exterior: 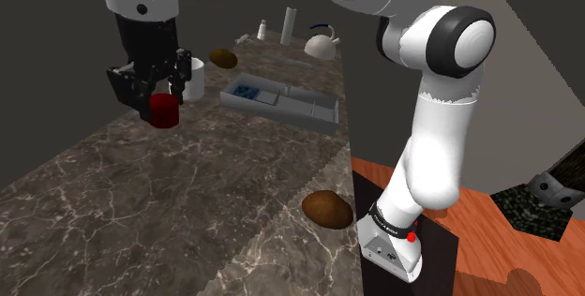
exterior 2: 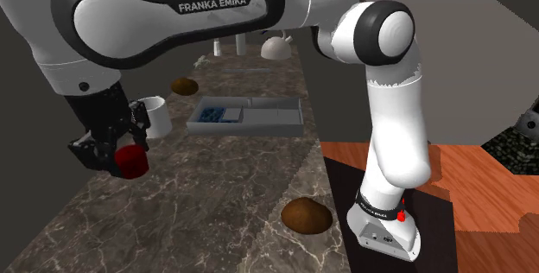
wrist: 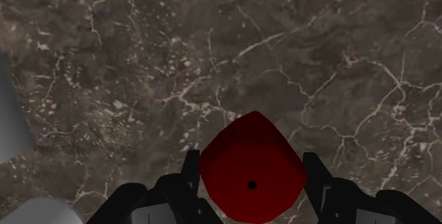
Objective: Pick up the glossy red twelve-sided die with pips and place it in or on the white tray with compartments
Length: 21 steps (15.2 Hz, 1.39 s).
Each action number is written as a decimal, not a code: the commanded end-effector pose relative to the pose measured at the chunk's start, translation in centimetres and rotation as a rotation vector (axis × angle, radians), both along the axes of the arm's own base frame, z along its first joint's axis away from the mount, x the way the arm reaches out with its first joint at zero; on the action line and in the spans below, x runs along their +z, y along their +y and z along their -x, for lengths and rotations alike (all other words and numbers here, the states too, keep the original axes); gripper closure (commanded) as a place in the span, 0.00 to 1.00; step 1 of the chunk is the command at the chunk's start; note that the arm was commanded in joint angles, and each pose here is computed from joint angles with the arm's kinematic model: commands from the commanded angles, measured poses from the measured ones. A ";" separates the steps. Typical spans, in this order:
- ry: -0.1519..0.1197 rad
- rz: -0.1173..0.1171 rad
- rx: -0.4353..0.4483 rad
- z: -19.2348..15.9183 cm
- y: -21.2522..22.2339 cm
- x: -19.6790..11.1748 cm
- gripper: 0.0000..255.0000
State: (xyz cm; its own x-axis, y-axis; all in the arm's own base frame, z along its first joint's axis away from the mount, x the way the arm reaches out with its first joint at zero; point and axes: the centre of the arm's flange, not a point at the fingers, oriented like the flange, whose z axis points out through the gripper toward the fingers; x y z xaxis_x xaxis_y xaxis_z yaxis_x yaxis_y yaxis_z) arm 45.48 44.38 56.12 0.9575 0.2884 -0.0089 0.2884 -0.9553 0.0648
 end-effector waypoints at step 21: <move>0.000 0.000 0.000 -0.6 -23.7 2.2 1.00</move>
State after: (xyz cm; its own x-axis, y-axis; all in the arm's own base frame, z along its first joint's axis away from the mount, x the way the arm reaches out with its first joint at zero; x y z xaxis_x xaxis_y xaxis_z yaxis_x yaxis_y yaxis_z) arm 46.10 21.73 57.94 0.9581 0.2863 -0.0092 0.2863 -0.9559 0.0656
